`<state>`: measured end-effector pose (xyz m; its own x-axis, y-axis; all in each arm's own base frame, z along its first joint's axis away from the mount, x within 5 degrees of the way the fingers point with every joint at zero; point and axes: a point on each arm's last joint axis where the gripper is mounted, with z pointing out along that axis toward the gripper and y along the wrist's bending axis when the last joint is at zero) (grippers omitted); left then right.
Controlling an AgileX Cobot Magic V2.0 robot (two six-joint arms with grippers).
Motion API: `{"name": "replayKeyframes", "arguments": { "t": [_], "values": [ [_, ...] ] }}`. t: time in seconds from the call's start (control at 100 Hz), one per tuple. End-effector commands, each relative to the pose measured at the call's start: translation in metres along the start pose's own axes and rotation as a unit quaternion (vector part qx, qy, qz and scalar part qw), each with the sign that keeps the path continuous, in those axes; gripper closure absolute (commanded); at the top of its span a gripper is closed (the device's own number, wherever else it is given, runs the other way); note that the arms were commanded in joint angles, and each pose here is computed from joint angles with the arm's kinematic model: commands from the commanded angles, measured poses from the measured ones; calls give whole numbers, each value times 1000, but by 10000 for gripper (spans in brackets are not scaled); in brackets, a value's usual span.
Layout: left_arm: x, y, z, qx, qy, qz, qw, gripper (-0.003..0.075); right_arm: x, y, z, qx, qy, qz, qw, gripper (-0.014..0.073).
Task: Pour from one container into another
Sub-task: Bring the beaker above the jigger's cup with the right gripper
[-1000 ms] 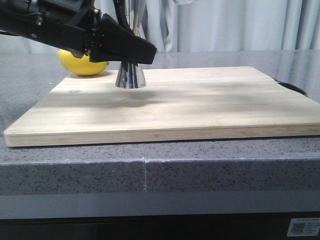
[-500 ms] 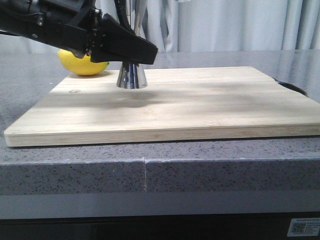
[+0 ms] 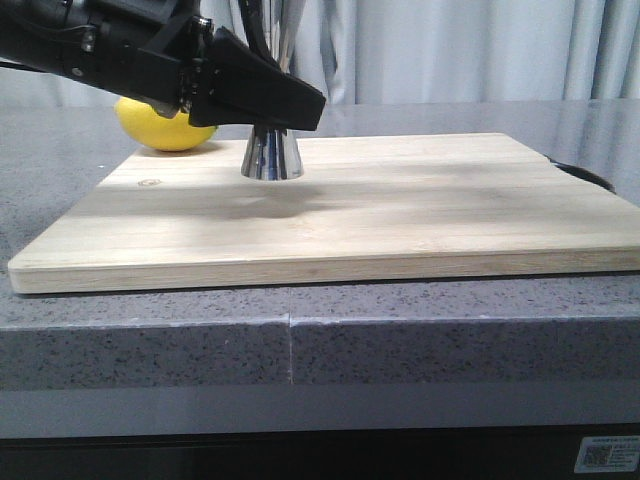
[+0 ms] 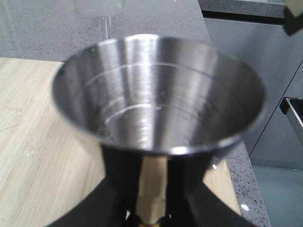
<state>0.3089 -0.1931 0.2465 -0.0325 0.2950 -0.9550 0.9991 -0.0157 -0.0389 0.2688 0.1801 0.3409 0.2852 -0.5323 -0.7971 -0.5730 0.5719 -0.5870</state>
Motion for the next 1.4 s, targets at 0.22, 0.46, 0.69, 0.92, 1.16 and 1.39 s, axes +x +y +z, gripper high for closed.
{"name": "replayKeyframes", "arguments": {
  "t": [0.22, 0.46, 0.69, 0.92, 1.16, 1.39],
  "values": [
    [-34, -14, -6, 30, -65, 23, 997, 703, -30, -6, -11, 10, -65, -21, 998, 410],
    [-34, -14, -6, 30, -65, 23, 997, 703, -28, -6, -11, 9, -57, -26, 998, 410],
    [-34, -14, -6, 30, -65, 23, 997, 703, -28, -6, -11, 7, -55, -37, 998, 410],
    [-34, -14, -6, 30, -65, 23, 997, 703, -28, -5, -11, 6, -55, -47, 997, 410],
    [-35, -17, -3, 37, -65, 24, 997, 703, -28, -5, -11, 4, -53, -55, 997, 410],
    [-35, -17, -2, 38, -65, 25, 997, 703, -27, -5, -11, 3, -51, -60, 997, 410]
  ]
}}
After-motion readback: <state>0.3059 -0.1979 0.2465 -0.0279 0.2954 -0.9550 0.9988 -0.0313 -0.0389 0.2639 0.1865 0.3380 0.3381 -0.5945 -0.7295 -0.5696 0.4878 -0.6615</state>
